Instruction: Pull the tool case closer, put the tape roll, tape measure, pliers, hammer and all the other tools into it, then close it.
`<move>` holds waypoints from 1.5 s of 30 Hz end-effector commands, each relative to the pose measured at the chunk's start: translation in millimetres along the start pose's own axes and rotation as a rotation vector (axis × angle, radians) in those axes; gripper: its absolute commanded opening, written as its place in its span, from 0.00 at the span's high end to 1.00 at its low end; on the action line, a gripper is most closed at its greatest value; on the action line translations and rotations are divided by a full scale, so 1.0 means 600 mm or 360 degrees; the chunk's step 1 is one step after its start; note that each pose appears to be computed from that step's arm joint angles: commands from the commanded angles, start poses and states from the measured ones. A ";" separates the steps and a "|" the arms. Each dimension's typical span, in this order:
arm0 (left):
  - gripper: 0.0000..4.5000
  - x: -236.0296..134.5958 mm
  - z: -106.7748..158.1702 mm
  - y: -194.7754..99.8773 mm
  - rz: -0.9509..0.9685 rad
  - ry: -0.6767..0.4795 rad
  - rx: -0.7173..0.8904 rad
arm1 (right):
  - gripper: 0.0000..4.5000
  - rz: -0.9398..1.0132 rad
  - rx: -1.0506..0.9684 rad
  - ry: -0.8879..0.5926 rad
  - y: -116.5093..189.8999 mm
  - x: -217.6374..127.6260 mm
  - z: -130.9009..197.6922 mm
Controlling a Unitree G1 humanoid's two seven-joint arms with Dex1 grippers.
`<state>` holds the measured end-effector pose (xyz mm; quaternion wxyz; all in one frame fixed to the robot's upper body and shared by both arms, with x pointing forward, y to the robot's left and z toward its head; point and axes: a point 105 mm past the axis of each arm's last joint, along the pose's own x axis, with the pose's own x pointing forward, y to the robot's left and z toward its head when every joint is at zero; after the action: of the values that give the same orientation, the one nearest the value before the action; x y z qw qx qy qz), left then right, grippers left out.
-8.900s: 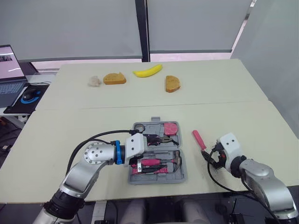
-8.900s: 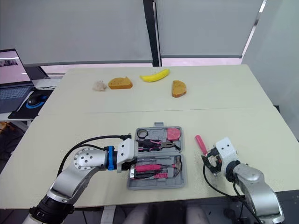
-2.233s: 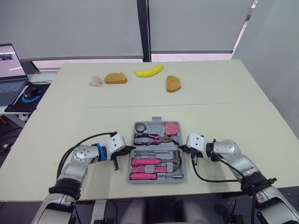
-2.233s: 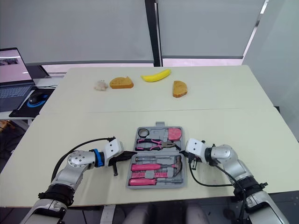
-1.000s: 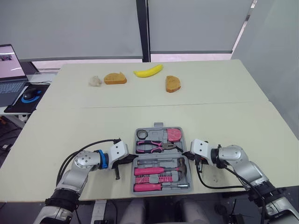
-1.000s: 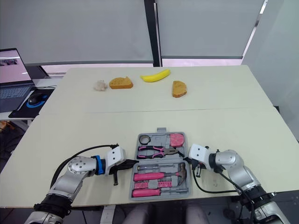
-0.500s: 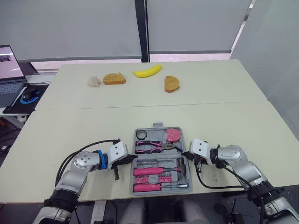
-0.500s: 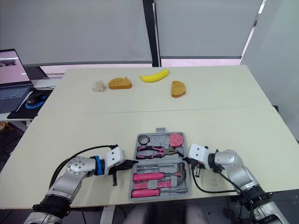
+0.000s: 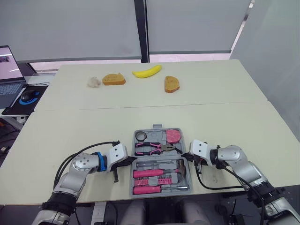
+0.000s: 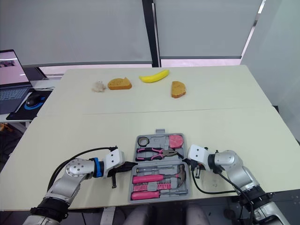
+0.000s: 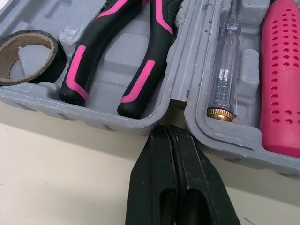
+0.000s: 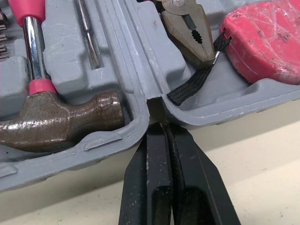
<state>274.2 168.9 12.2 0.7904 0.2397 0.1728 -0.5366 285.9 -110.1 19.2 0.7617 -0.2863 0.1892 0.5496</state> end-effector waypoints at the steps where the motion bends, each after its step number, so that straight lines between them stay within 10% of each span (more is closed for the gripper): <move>1: 1.00 0.011 0.014 -0.009 -0.0037 -0.0044 0.0056 | 1.00 0.0074 -0.0002 -0.0055 0.014 0.018 0.025; 13: 1.00 -0.041 -0.016 0.028 0.0151 0.0048 0.0050 | 1.00 -0.0192 0.0105 0.0081 -0.020 -0.059 -0.011; 20: 1.00 -0.098 0.061 -0.004 0.0050 -0.0182 0.0047 | 1.00 -0.0449 0.0149 0.0045 -0.012 -0.132 -0.011; 28: 1.00 -0.031 0.110 -0.088 -0.0334 -0.0239 0.0202 | 1.00 -0.0463 0.0307 0.0043 0.004 -0.126 -0.011; 45: 1.00 0.067 0.072 -0.121 -0.0559 -0.0106 0.0340 | 1.00 -0.0522 0.0296 0.0057 -0.018 -0.121 -0.001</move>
<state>222.5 88.2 18.0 0.6660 0.2595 0.1169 -0.6895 269.6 -167.5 57.6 0.8598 -0.2489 0.2172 0.3894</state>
